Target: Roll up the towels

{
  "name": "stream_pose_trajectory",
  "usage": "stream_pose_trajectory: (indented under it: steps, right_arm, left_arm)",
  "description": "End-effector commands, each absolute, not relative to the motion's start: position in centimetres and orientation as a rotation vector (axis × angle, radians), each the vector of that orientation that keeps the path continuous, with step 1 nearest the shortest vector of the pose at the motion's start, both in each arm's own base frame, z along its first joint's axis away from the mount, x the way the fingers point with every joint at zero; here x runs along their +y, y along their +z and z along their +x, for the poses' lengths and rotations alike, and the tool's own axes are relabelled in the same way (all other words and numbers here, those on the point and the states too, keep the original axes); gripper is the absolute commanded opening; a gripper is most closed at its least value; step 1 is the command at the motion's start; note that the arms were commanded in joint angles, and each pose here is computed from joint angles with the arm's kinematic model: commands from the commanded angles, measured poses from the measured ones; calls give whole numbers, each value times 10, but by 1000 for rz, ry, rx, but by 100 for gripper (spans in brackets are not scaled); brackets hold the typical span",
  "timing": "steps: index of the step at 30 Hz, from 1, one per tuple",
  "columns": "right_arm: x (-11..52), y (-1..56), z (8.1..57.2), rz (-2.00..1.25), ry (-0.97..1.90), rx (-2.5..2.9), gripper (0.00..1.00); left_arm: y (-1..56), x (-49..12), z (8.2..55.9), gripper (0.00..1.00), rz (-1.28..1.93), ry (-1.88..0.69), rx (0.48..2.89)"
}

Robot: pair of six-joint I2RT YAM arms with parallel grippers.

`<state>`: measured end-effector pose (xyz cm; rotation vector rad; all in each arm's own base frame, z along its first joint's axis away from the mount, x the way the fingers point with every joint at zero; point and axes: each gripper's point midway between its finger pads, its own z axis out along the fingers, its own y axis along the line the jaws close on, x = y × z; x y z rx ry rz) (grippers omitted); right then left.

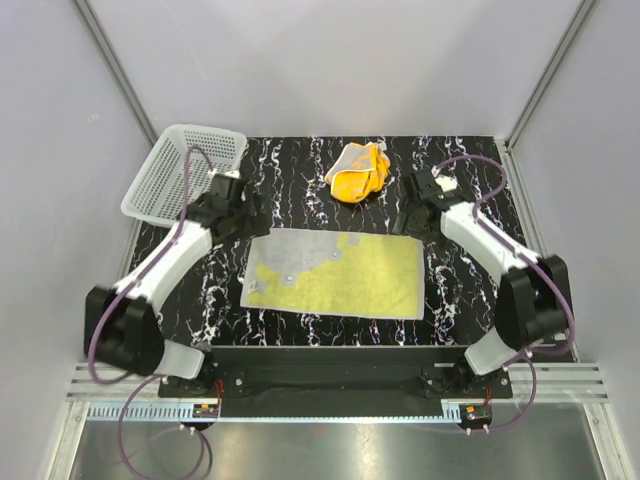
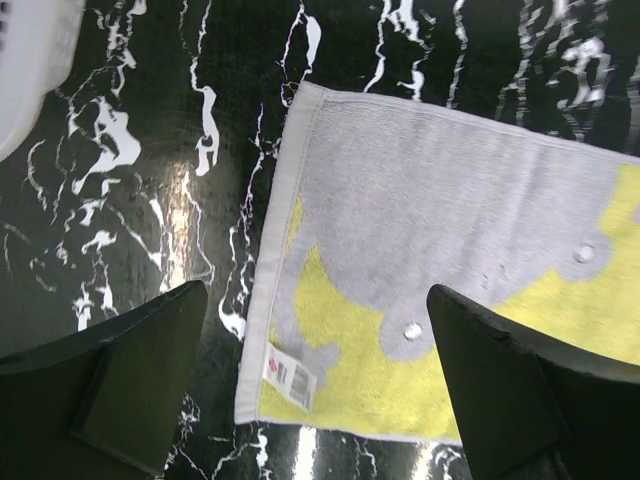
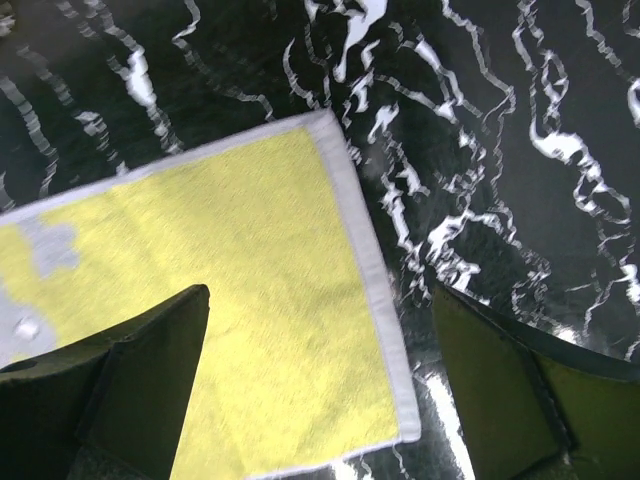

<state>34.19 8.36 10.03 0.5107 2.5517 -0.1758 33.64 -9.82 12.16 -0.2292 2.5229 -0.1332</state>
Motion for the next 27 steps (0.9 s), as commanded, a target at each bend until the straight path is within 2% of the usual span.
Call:
stream_pose_trajectory:
  steps: [1, 7, 11, 17, 21, 23, 24, 25, 27]
  right_arm:
    - [91, 106, 321, 504, -21, 2564, 100]
    - [126, 86, 267, 578, 380, 2605, 100]
    - [148, 104, 246, 474, 643, 2536, 100]
    - [130, 127, 225, 485, 601, 2482, 100]
    - [122, 123, 216, 606, 591, 2451, 99]
    - [113, 114, 212, 666, 551, 2425, 100]
    - [109, 111, 210, 732, 533, 2419, 100]
    - [103, 106, 208, 761, 501, 2406, 100]
    - [97, 99, 207, 794, 449, 2418, 100]
  left_arm:
    - [154, -103, 322, 99, -283, -277, 2397]
    - [130, -117, 270, 99, -390, -510, 2386]
    - [118, -134, 248, 99, -436, -734, 2296]
    - [110, -97, 236, 99, -641, -591, 2178]
    - [122, -97, 234, 99, -676, -706, 2007]
    - [127, -105, 229, 76, -644, -790, 1970]
    - [124, -104, 227, 69, -685, -799, 1973]
    - [118, -101, 225, 67, -715, -777, 1994]
    - [92, -97, 212, 89, -766, -691, 2142]
